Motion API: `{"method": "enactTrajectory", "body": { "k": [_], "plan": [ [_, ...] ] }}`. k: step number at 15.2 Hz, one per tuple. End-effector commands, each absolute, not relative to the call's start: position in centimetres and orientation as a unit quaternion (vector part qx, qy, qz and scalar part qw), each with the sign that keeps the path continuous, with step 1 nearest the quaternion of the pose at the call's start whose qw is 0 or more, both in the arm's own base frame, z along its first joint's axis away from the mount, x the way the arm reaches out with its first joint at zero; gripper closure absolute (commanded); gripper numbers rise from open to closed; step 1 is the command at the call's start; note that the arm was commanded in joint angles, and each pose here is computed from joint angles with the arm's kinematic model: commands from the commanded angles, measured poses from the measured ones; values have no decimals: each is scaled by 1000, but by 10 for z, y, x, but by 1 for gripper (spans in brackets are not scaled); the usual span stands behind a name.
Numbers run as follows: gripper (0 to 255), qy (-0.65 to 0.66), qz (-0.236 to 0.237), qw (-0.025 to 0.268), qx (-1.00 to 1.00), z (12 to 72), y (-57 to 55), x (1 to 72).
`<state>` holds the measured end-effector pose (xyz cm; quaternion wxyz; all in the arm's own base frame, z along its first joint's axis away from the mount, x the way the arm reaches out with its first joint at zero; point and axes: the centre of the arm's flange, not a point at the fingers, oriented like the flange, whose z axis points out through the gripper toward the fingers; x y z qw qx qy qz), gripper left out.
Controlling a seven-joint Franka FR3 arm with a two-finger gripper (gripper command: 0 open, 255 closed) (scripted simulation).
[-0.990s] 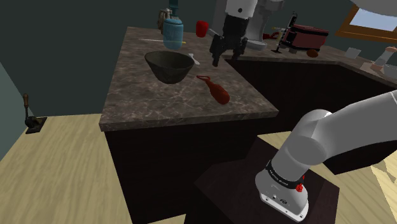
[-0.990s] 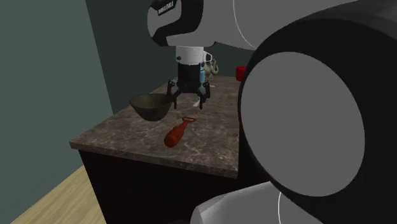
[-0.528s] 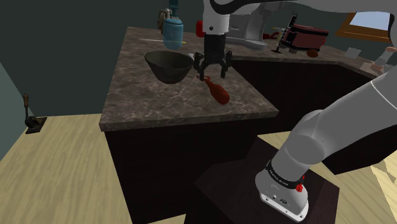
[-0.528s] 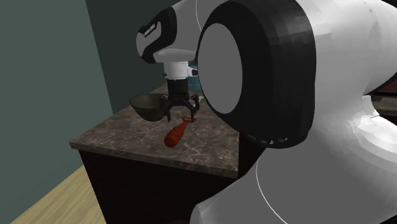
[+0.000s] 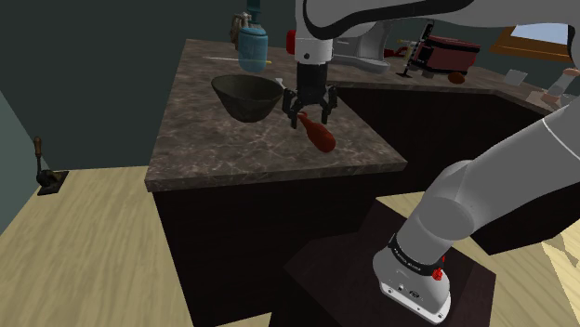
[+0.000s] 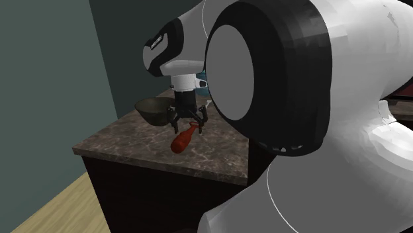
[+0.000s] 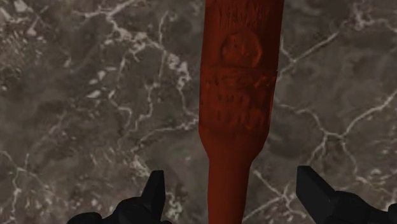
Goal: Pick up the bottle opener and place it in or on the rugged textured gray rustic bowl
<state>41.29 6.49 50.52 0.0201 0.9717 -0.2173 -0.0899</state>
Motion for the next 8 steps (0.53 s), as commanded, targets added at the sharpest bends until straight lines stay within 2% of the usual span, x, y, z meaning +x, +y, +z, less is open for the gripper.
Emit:
{"method": "enactTrajectory", "body": {
  "k": [1,4,5,8],
  "plan": [
    [0,-217,-90,20,972,505,65,413],
    [0,-217,-90,20,972,505,65,413],
    [255,-217,-90,20,972,505,65,413],
    [255,-217,-90,20,972,505,65,413]
  ]
}}
